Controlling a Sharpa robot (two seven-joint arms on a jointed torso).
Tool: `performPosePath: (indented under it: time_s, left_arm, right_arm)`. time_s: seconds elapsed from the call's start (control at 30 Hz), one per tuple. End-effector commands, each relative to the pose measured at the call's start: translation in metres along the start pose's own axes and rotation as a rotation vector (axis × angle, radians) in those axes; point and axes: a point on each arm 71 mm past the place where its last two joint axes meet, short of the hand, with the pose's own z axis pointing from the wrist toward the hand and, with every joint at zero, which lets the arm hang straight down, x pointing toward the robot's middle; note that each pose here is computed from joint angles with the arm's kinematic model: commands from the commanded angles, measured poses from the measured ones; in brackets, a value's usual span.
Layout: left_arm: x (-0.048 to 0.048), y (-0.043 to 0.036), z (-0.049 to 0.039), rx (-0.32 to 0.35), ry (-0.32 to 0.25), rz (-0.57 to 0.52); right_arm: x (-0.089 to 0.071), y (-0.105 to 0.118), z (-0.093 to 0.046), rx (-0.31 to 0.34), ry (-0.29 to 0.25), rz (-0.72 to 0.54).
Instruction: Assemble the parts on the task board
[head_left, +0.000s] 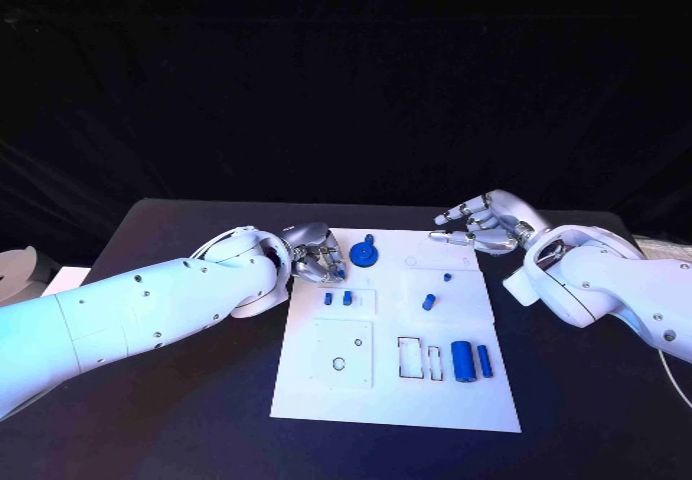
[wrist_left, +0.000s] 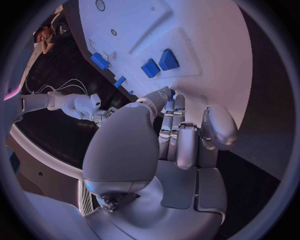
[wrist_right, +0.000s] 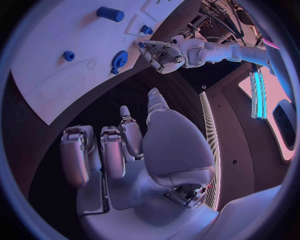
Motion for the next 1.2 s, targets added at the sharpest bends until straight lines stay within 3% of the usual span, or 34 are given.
performPosePath:
  time_s: [0.03, 0.8, 1.2]
  left_arm:
    - [0.0048, 0.0005, 0.0011, -0.013, 0.043, 0.019]
    - [0.0113, 0.0032, 0.0059, -0.046, 0.067, 0.028]
    - [0.0102, 0.0100, 0.0039, -0.083, 0.068, 0.033]
  right_arm:
    - [0.0019, 0.0010, 0.0000, -0.010, 0.016, -0.005]
    - [0.0024, 0.0014, 0.0000, -0.011, 0.018, -0.004]
    - [0.0013, -0.0011, -0.0005, 0.003, 0.025, -0.017]
